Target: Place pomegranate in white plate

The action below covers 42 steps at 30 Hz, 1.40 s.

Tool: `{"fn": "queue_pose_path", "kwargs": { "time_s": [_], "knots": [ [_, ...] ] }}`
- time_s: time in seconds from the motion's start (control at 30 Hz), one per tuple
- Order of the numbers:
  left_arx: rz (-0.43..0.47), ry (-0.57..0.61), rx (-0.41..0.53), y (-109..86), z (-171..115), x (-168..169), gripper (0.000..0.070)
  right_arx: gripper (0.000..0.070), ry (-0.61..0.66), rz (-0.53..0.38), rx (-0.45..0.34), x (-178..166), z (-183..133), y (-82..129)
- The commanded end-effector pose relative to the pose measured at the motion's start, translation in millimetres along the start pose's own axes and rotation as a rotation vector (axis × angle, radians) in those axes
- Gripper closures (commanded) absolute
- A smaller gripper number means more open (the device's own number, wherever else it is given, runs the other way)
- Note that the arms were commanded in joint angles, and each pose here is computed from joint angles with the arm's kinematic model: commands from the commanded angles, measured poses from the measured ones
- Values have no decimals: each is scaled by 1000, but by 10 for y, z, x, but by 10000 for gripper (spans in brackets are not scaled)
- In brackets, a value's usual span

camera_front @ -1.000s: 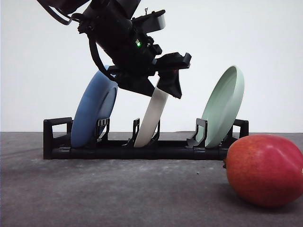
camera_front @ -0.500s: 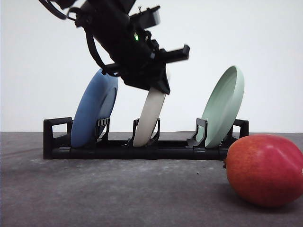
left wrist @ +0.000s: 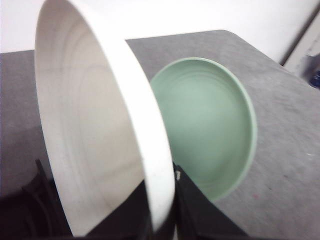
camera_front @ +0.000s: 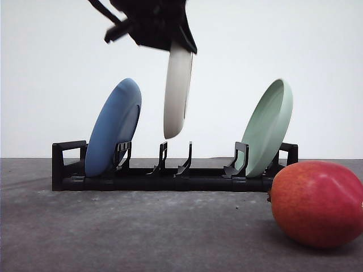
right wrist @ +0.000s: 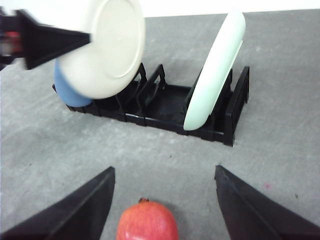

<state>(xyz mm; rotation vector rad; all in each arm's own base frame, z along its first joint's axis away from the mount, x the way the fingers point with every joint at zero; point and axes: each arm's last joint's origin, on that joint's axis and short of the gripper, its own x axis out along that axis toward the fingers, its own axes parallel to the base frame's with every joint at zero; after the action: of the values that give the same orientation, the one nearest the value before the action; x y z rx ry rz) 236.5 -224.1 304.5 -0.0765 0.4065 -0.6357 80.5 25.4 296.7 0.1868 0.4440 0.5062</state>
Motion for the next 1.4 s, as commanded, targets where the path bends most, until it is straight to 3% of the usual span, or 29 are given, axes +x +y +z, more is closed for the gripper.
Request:
{"fn": "queue_pose_path", "kwargs": {
  "time_s": [0.0,0.33,0.57,0.7,0.9,1.1,1.37],
  "knots": [
    [-28,-20,-13,-76,95,-110,690,300,-26,5,-19,-23,50,20],
    [-149,58,34,-305,35,-678,690,300,-44,8,-26,-24,68,23],
    [-162,11,59,-320,-310,-993,690,300,-44,7,-27,-23,68,23],
    [-165,31,126,-319,-547,-1154,690,300,-44,7,-27,-23,68,22],
    [-159,170,379,-396,-834,-1301,690,300,-51,-15,-27,-23,72,16],
    [-228,321,683,-511,-1067,-1282,690,300,-61,-12,-30,-24,82,19],
    [-130,457,1078,-694,-1414,-968,690,300,-61,-12,-30,-24,82,19]
  ]
}}
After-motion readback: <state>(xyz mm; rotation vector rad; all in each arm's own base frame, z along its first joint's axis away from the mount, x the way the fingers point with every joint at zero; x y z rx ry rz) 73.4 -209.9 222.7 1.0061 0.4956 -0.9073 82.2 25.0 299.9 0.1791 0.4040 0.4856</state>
